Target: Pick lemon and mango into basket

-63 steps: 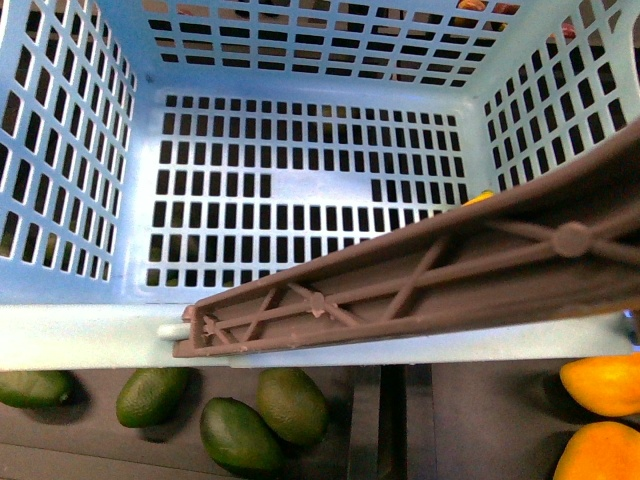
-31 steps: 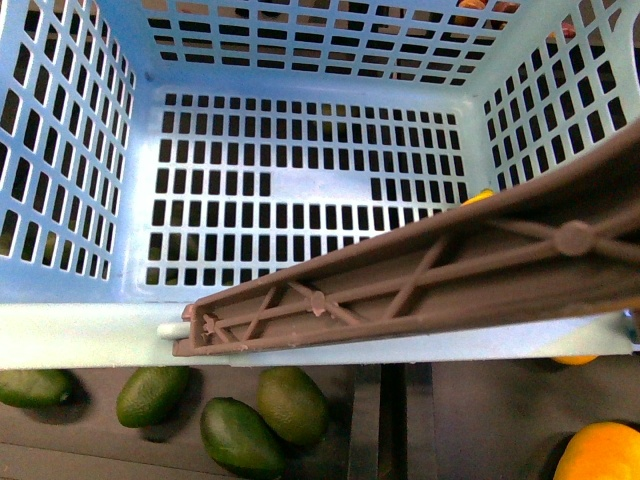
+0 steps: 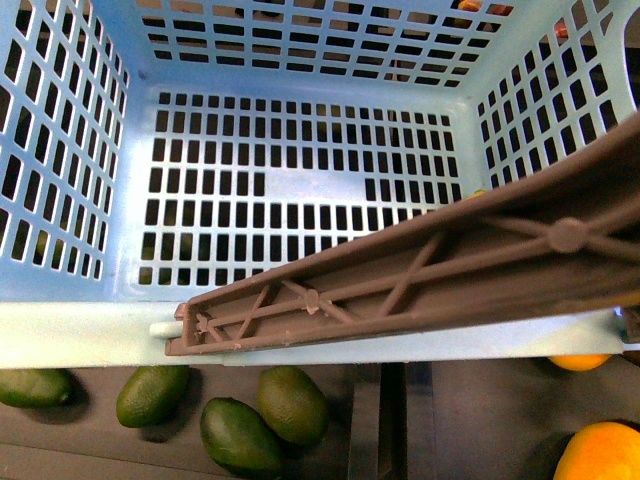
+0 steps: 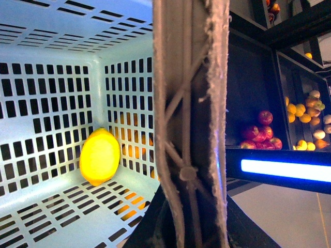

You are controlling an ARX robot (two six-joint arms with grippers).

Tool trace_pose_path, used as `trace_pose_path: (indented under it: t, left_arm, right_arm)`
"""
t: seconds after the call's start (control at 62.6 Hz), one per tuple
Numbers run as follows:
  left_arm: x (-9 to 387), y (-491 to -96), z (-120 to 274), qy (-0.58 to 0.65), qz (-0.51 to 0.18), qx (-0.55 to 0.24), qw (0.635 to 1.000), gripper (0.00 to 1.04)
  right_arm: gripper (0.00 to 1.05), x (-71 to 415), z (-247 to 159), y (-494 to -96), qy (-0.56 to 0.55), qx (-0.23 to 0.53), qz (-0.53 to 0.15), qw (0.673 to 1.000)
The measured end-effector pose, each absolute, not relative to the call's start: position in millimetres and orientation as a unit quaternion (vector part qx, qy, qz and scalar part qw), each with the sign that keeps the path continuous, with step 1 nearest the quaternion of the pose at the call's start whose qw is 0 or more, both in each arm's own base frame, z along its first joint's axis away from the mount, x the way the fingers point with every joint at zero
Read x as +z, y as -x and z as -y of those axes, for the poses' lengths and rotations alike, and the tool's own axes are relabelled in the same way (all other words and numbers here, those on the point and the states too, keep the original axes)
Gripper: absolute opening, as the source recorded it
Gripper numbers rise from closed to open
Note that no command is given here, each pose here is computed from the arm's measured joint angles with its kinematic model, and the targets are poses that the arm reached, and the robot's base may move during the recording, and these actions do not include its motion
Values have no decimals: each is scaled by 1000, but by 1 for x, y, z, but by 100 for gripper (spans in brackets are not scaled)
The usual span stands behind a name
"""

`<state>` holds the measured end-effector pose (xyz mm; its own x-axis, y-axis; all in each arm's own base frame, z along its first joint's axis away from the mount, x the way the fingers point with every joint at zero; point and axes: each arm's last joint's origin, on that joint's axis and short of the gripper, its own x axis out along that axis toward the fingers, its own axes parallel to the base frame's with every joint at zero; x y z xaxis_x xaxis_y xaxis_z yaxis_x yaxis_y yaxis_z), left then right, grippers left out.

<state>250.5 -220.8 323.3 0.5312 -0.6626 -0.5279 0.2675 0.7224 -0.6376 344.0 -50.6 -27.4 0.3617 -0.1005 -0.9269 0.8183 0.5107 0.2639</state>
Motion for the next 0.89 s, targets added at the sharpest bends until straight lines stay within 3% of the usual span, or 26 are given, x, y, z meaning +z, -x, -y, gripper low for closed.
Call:
trace_pose_path:
  t: [0.479,0.719,0.895]
  left_arm:
    - [323,-250,221,250,-398,-278,838,6]
    - [323,-250,221,249,-397,-277,839,6]
    - [323,-250,221,249,-397,-277,839,6]
  right_arm:
    - [96,-49,59,-337,-377,-333,-493,710]
    - [67,-50,58,-337,-380,-330,-497,707]
    - [65,-43,64,-328,-395,-328,-493,702]
